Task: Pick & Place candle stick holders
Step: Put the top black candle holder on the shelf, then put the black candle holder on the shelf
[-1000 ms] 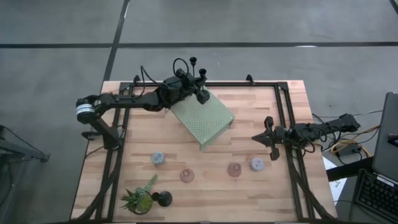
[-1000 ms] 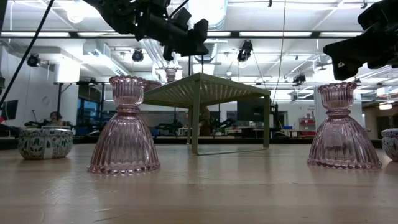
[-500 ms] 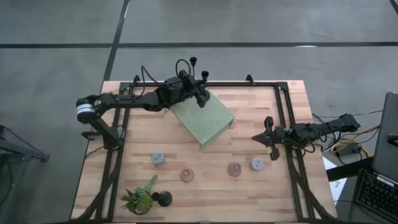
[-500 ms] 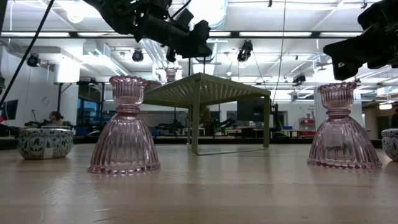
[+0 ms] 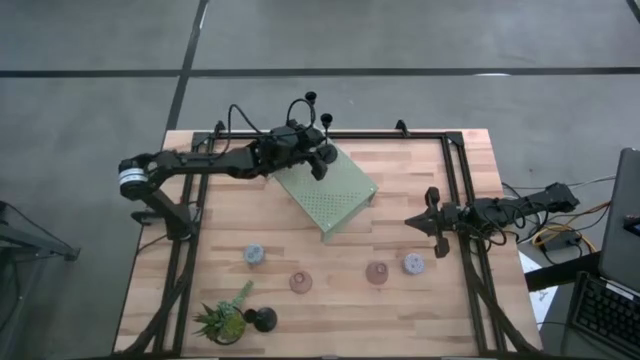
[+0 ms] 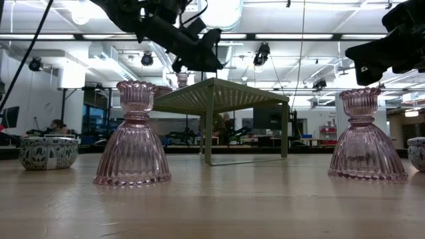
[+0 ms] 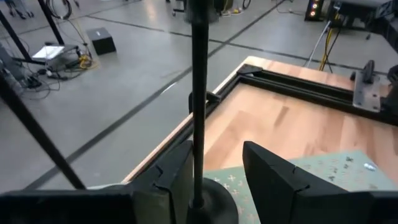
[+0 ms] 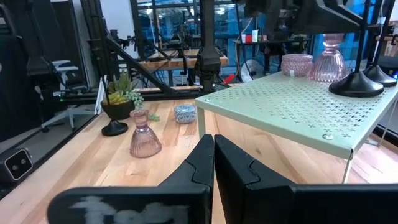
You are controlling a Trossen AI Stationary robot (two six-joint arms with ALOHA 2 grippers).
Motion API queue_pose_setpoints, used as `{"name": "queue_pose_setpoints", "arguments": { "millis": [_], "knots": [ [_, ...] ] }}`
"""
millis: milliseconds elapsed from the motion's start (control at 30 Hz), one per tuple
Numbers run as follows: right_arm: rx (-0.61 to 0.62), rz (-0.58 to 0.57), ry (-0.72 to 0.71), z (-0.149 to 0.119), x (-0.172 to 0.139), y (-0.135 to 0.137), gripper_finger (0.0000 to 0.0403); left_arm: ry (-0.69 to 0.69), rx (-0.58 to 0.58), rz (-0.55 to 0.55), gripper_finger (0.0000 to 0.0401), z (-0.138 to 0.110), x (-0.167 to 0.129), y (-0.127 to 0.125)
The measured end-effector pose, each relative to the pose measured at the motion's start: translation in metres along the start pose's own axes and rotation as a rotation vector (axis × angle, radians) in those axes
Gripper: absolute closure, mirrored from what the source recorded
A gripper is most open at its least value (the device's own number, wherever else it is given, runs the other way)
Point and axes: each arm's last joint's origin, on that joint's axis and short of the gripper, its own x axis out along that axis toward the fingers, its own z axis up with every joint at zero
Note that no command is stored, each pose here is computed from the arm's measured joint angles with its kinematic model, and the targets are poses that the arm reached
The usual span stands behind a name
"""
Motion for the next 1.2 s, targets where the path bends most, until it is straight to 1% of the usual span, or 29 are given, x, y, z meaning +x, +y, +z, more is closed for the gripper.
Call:
{"name": "queue_pose_setpoints", "arguments": {
  "millis": [200, 300, 433, 567, 733, 967, 1067, 1200],
  "knots": [
    [0.003, 0.000, 0.000, 0.000, 0.000, 0.000, 0.0394, 0.000, -0.003, -0.027, 0.0256, 0.011, -0.019, 0.001],
    [0.000, 0.001, 0.000, 0.000, 0.000, 0.000, 0.0394, 0.029, -0.015, -0.033, 0.0257, 0.013, -0.026, 0.001],
    [0.004, 0.000, 0.000, 0.000, 0.000, 0.000, 0.0394, 0.102, -0.040, -0.034, 0.0257, 0.009, -0.034, 0.001],
    [0.000, -0.001, 0.000, 0.000, 0.000, 0.000, 0.0394, 0.155, -0.025, -0.043, 0.0257, 0.003, -0.034, -0.003],
    [-0.001, 0.000, 0.000, 0.000, 0.000, 0.000, 0.0394, 0.209, -0.008, -0.046, 0.0260, -0.009, -0.027, -0.008],
    [0.000, 0.000, -0.001, 0.000, 0.000, 0.000, 0.0394, 0.283, -0.003, -0.052, 0.0288, -0.020, -0.024, -0.012],
    [0.003, 0.000, -0.001, 0.000, 0.000, 0.000, 0.0394, 0.287, -0.003, -0.112, 0.0300, -0.017, -0.031, -0.017],
    [-0.001, 0.000, -0.001, 0.000, 0.000, 0.000, 0.0394, 0.305, 0.031, -0.283, 0.0307, -0.011, -0.047, -0.024]
  ]
}}
